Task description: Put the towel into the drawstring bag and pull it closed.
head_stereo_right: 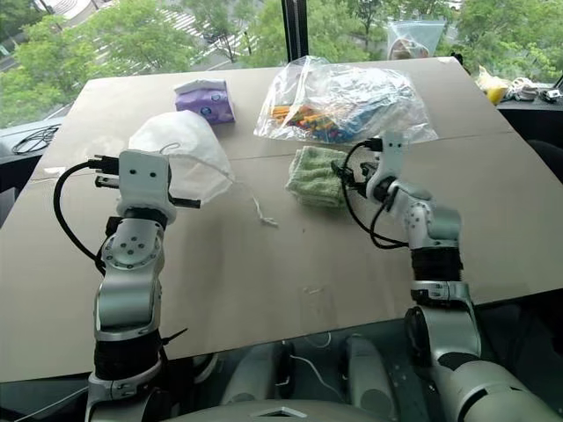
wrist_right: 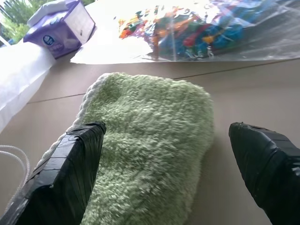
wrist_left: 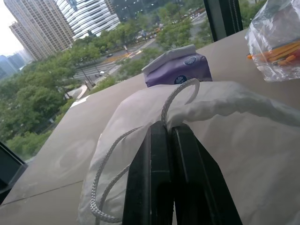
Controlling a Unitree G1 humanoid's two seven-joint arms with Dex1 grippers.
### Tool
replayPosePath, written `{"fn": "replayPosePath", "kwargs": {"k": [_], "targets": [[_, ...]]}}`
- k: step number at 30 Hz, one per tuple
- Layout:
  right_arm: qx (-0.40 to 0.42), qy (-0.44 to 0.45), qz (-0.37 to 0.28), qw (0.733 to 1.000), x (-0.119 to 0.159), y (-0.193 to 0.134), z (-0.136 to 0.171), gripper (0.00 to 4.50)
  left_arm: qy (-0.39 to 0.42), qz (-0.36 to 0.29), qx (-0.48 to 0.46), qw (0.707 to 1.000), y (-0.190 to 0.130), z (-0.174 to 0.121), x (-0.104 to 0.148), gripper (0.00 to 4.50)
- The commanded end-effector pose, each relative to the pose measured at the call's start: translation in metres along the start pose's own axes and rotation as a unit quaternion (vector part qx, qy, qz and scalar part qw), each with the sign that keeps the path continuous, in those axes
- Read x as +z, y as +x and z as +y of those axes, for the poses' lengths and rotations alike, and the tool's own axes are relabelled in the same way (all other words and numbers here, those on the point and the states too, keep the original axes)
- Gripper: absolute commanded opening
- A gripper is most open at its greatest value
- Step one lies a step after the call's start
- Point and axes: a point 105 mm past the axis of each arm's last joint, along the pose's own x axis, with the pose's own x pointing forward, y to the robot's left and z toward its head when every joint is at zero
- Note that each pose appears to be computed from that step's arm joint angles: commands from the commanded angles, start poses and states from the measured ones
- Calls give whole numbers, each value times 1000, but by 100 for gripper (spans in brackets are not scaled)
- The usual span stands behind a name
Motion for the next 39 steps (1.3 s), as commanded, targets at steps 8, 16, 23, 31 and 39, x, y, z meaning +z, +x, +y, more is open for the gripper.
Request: {"fn": "replayPosePath", "kwargs": {"k": [8, 16, 23, 31, 39], "targets": [[-35, -219, 14, 975, -21, 13, 20, 450, 14, -23, 11, 1000, -2, 8, 9, 2], [-140, -273, 34, 951, -33, 8, -13, 450, 18, -23, 5, 1000, -2, 6, 9, 2], [-174, -62, 80, 980, -57, 8, -23, 450, 22, -23, 4, 999, -2, 6, 8, 2], [-21, -9, 101, 995, -68, 16, 24, 450, 25, -23, 5, 999, -2, 7, 8, 2], [48, -110, 116, 986, -77, 10, 38, 225, 19, -13, 9, 1000, -3, 8, 4, 0]]}}
